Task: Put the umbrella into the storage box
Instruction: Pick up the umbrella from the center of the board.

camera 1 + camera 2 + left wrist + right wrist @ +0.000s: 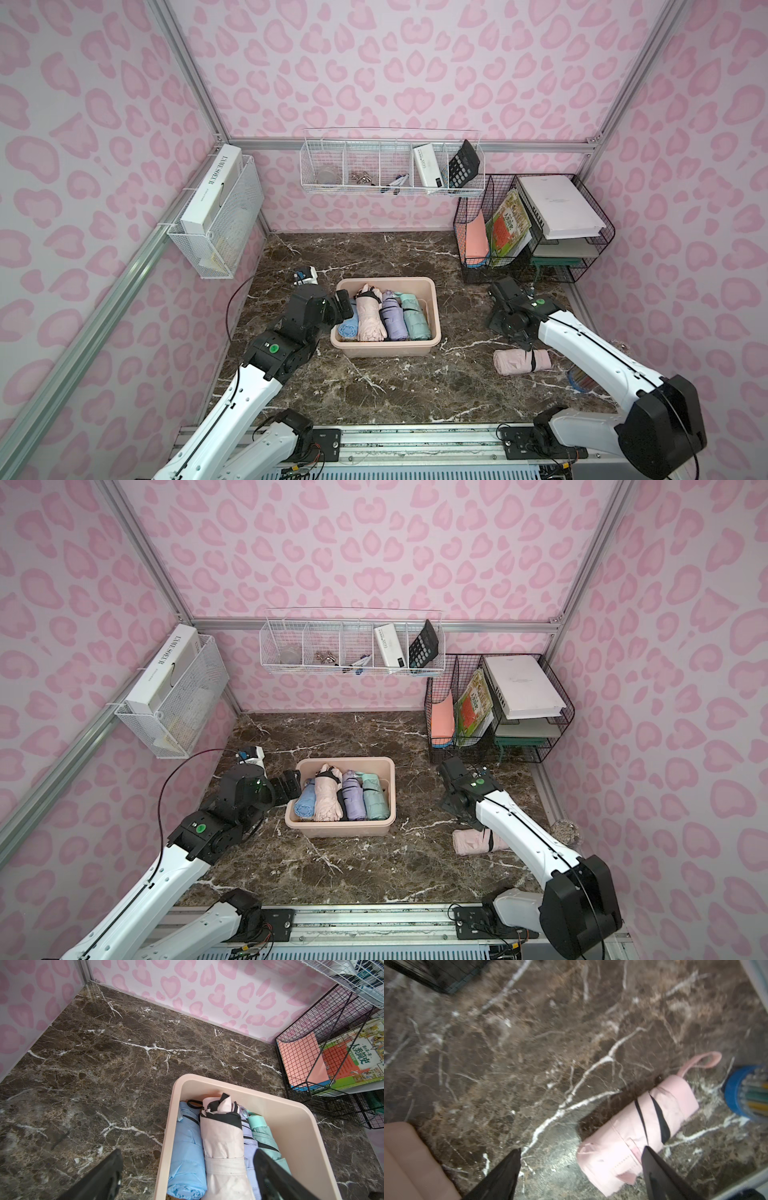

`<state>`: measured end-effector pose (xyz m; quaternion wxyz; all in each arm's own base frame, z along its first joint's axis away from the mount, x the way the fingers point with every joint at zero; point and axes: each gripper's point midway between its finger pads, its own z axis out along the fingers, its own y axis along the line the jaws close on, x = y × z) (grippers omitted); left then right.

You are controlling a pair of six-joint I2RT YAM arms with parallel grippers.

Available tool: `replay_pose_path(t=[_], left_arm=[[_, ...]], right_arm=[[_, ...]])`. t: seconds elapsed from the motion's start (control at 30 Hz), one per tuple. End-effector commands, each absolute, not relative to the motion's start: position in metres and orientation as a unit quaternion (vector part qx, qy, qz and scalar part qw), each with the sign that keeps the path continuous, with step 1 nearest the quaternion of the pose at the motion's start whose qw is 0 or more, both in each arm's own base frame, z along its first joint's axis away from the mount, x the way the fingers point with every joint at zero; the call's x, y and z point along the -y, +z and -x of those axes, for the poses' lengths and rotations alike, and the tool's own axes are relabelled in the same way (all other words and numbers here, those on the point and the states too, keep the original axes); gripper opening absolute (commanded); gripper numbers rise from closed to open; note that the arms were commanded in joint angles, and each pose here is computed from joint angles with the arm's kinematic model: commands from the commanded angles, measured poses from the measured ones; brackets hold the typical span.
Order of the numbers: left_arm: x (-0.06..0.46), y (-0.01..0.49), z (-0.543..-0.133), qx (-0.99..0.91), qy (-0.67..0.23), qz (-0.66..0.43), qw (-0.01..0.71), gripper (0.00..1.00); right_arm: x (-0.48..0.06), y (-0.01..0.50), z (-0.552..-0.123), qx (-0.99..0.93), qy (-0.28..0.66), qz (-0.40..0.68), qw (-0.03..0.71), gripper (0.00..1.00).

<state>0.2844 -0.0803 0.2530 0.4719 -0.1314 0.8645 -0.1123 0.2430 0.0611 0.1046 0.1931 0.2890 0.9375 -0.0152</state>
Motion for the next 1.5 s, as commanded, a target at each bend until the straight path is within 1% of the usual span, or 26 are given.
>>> replay_pose_path(t=[0.0, 0.17, 0.33, 0.4, 0.43, 0.47, 0.6, 0.73, 1.07, 1.13, 1.3, 1.37, 1.47], left_arm=[[0.083, 0.261, -0.29, -0.858, -0.117, 0.127, 0.484, 0.98], [0.084, 0.261, -0.293, -0.858, -0.116, 0.128, 0.484, 0.98], [0.084, 0.263, -0.293, -0.858, -0.116, 0.124, 0.485, 0.98], [0.084, 0.264, -0.293, -0.858, -0.113, 0.121, 0.486, 0.98], [0.084, 0.265, -0.293, -0.858, -0.113, 0.119, 0.487, 0.98], [0.084, 0.266, -0.293, -0.858, -0.113, 0.118, 0.487, 0.98], [0.083, 0.265, -0.293, -0.859, -0.109, 0.117, 0.486, 0.98], [0.083, 0.264, -0.292, -0.86, -0.11, 0.121, 0.484, 0.98], [0.081, 0.26, -0.291, -0.858, -0.112, 0.128, 0.485, 0.94], [0.081, 0.257, -0.292, -0.858, -0.112, 0.13, 0.484, 0.9], [0.08, 0.254, -0.293, -0.859, -0.107, 0.133, 0.482, 0.87], [0.08, 0.253, -0.294, -0.86, -0.105, 0.134, 0.482, 0.86], [0.079, 0.252, -0.295, -0.859, -0.103, 0.138, 0.482, 0.86]], right_arm=[[-0.045, 0.086, -0.22, -0.922, 0.002, -0.352, 0.163, 0.85], [-0.028, 0.065, -0.206, -0.897, 0.047, -0.411, 0.157, 0.87], [-0.029, 0.06, -0.215, -0.879, 0.117, -0.42, 0.19, 0.88], [-0.027, 0.06, -0.216, -0.871, 0.131, -0.431, 0.198, 0.95], [-0.026, 0.059, -0.216, -0.867, 0.135, -0.437, 0.2, 0.98], [-0.026, 0.059, -0.215, -0.863, 0.137, -0.444, 0.2, 0.99], [-0.024, 0.055, -0.213, -0.85, 0.138, -0.473, 0.186, 0.99], [-0.019, 0.045, -0.204, -0.834, 0.115, -0.519, 0.147, 0.99], [-0.017, 0.027, -0.207, -0.836, 0.059, -0.543, 0.057, 0.95], [-0.019, 0.022, -0.209, -0.836, 0.058, -0.545, 0.032, 0.94], [-0.025, 0.008, -0.208, -0.833, 0.046, -0.55, -0.022, 0.89], [-0.024, 0.004, -0.209, -0.832, 0.043, -0.552, -0.026, 0.88], [-0.021, 0.003, -0.212, -0.827, 0.042, -0.561, -0.013, 0.85]])
